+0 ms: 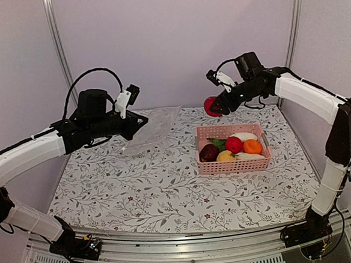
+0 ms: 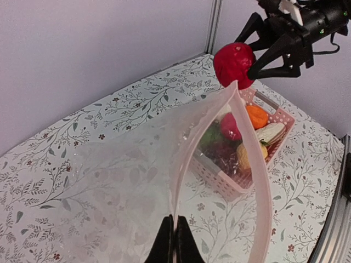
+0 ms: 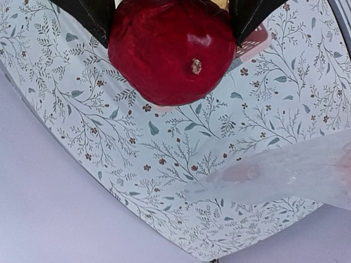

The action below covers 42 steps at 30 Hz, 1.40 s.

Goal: Place the food in the zip-top bag and seal the zipper
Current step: Pick up the fake fruit from the bin, then place the fake fruit in the zipper food storage bag.

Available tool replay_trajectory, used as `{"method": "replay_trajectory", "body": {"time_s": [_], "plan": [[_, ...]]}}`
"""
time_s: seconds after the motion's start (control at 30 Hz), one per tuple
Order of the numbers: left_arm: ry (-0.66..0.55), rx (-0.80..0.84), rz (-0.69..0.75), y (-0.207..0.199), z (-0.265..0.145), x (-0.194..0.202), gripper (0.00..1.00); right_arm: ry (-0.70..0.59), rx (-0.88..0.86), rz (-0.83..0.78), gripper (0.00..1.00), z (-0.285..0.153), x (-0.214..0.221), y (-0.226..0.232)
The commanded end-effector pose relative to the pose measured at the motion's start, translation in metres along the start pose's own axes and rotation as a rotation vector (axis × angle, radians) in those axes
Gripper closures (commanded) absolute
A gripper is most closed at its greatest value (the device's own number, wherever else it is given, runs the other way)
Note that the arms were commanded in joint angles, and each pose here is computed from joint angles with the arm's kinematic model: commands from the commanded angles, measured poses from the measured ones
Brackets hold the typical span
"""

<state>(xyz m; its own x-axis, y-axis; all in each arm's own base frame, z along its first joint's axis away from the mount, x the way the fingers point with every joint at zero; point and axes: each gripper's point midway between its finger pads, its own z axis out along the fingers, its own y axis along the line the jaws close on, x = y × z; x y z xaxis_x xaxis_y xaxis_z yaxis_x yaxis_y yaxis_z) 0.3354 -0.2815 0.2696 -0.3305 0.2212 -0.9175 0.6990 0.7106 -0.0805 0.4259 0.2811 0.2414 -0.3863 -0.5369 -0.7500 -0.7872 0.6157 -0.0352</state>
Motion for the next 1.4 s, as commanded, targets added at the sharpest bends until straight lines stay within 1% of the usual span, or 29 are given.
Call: {"method": "replay_trajectory", "body": {"time_s": [0.0,0.1,0.2,0.33,0.47,0.7,0.83,0.97,1.1,1.3,1.37], "plan": [[0.016,0.010,-0.003,0.000,0.004,0.006,1.00,-0.139,-0.138,-0.136,0.52,-0.041,-0.042,0.061],[0.023,0.000,0.001,0.002,0.006,0.008,1.00,-0.223,-0.230,-0.246,0.52,-0.064,-0.063,0.104],[0.024,0.001,0.002,0.002,0.007,0.009,1.00,-0.256,-0.304,-0.342,0.52,-0.075,-0.074,0.143],[0.029,0.006,0.005,0.002,0.008,0.010,1.00,-0.265,-0.421,-0.379,0.52,-0.071,-0.080,0.181],[0.028,0.006,0.007,0.002,0.007,0.010,1.00,-0.263,-0.454,-0.408,0.52,-0.057,-0.089,0.205],[0.000,0.045,0.008,-0.005,0.000,0.001,1.00,-0.298,-0.467,-0.451,0.51,-0.033,-0.102,0.215],[-0.018,0.083,0.010,-0.011,-0.006,-0.004,1.00,-0.333,-0.454,-0.483,0.44,-0.022,-0.106,0.215],[-0.034,0.102,0.015,-0.015,-0.011,-0.009,1.00,-0.354,-0.457,-0.506,0.43,-0.015,-0.109,0.219],[-0.051,0.098,0.014,-0.013,-0.016,-0.014,1.00,-0.333,-0.444,-0.540,0.42,-0.002,-0.101,0.223],[-0.081,0.084,0.006,-0.007,-0.025,-0.022,1.00,-0.301,-0.407,-0.563,0.34,0.010,-0.090,0.219],[-0.083,0.078,0.002,-0.005,-0.025,-0.022,1.00,-0.297,-0.402,-0.568,0.28,0.010,-0.088,0.219]]}}
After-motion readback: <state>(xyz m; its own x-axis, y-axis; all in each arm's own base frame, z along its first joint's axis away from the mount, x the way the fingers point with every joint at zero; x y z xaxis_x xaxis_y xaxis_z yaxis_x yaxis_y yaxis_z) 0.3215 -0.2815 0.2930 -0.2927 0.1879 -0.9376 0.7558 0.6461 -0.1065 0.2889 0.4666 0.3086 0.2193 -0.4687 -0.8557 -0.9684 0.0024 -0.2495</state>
